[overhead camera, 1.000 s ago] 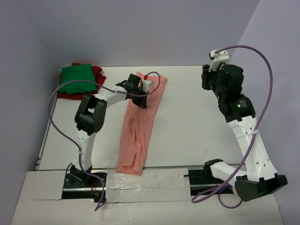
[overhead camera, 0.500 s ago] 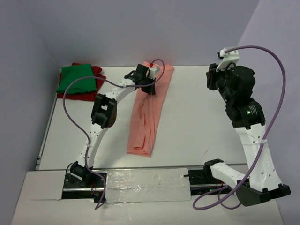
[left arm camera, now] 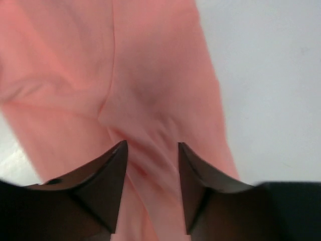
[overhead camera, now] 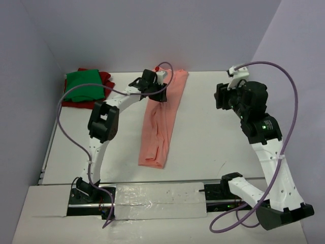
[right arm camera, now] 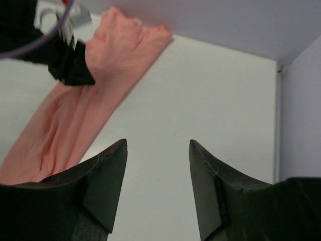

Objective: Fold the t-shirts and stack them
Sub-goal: Grab the bottom of the folded rectangular tshirt with right arm

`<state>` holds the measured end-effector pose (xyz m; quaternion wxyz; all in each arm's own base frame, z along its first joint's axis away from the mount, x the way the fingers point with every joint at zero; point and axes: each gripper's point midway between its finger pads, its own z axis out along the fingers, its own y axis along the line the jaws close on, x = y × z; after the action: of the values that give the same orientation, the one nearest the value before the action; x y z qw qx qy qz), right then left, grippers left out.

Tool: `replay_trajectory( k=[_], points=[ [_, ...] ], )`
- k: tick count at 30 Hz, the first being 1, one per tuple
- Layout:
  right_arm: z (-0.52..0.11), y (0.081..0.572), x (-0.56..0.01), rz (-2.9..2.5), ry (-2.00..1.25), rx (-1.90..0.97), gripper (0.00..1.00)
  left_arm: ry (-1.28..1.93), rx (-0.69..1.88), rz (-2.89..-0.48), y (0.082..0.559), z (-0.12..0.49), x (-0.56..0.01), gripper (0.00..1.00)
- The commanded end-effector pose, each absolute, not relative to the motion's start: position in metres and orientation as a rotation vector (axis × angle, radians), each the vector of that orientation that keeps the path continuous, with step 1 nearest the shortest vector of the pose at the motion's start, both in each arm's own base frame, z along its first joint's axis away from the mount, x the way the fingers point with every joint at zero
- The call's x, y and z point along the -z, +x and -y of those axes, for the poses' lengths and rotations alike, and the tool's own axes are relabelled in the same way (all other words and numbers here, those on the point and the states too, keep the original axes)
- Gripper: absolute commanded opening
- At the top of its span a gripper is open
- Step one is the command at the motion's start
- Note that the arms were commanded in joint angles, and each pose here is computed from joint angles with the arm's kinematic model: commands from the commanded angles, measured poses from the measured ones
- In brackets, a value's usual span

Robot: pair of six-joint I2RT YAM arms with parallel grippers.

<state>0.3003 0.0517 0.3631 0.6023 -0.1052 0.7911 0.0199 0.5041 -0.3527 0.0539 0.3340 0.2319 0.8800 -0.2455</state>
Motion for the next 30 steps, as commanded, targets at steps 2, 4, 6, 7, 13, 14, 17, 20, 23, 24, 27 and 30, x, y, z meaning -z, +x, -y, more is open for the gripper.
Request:
replay_trajectory(
  k=[2, 4, 6, 7, 13, 14, 17, 20, 23, 24, 27, 30],
  points=[
    [-0.086, 0.305, -0.294, -2.014, -0.406, -0.224, 0.61, 0.587, 0.647, -2.038, 0.478, 0.331, -0.212, 0.6],
    [-0.101, 0.303, -0.261, -2.1, -0.52, -0.304, 0.62, 0.605, 0.645, -1.97, 0.453, 0.31, -0.256, 0.64],
    [-0.128, 0.292, -0.242, -2.131, -0.658, -0.456, 0.62, 0.581, 0.616, -2.006, 0.44, 0.278, -0.25, 0.65],
    [-0.137, 0.291, -0.222, -2.188, -0.715, -0.49, 0.62, 0.579, 0.612, -1.951, 0.43, 0.262, -0.273, 0.66],
    [-0.21, 0.273, -0.148, -2.3, -1.017, -0.546, 0.57, 0.436, 0.457, -1.945, 0.416, 0.155, -0.266, 0.67],
    [-0.218, 0.271, -0.14, -2.306, -1.051, -0.542, 0.57, 0.415, 0.435, -1.97, 0.412, 0.14, -0.254, 0.67],
    [-0.251, 0.26, -0.12, -2.298, -1.187, -0.512, 0.55, 0.39, 0.415, -1.998, 0.4, 0.114, -0.245, 0.67],
    [-0.277, 0.249, -0.105, -2.249, -1.31, -0.395, 0.55, 0.38, 0.371, -1.975, 0.388, 0.094, -0.241, 0.67],
    [-0.293, 0.24, -0.092, -2.209, -1.396, -0.282, 0.54, 0.351, 0.312, -1.985, 0.381, 0.076, -0.235, 0.67],
    [-0.297, 0.239, -0.087, -2.199, -1.408, -0.252, 0.54, 0.338, 0.307, -1.986, 0.379, 0.071, -0.235, 0.67],
    [-0.306, 0.232, -0.079, -2.137, -1.467, -0.143, 0.53, 0.314, 0.317, -1.972, 0.372, 0.062, -0.234, 0.67],
    [-0.313, 0.225, -0.074, -2.097, -1.512, -0.071, 0.53, 0.298, 0.292, -1.965, 0.369, 0.056, -0.225, 0.67]
  ],
)
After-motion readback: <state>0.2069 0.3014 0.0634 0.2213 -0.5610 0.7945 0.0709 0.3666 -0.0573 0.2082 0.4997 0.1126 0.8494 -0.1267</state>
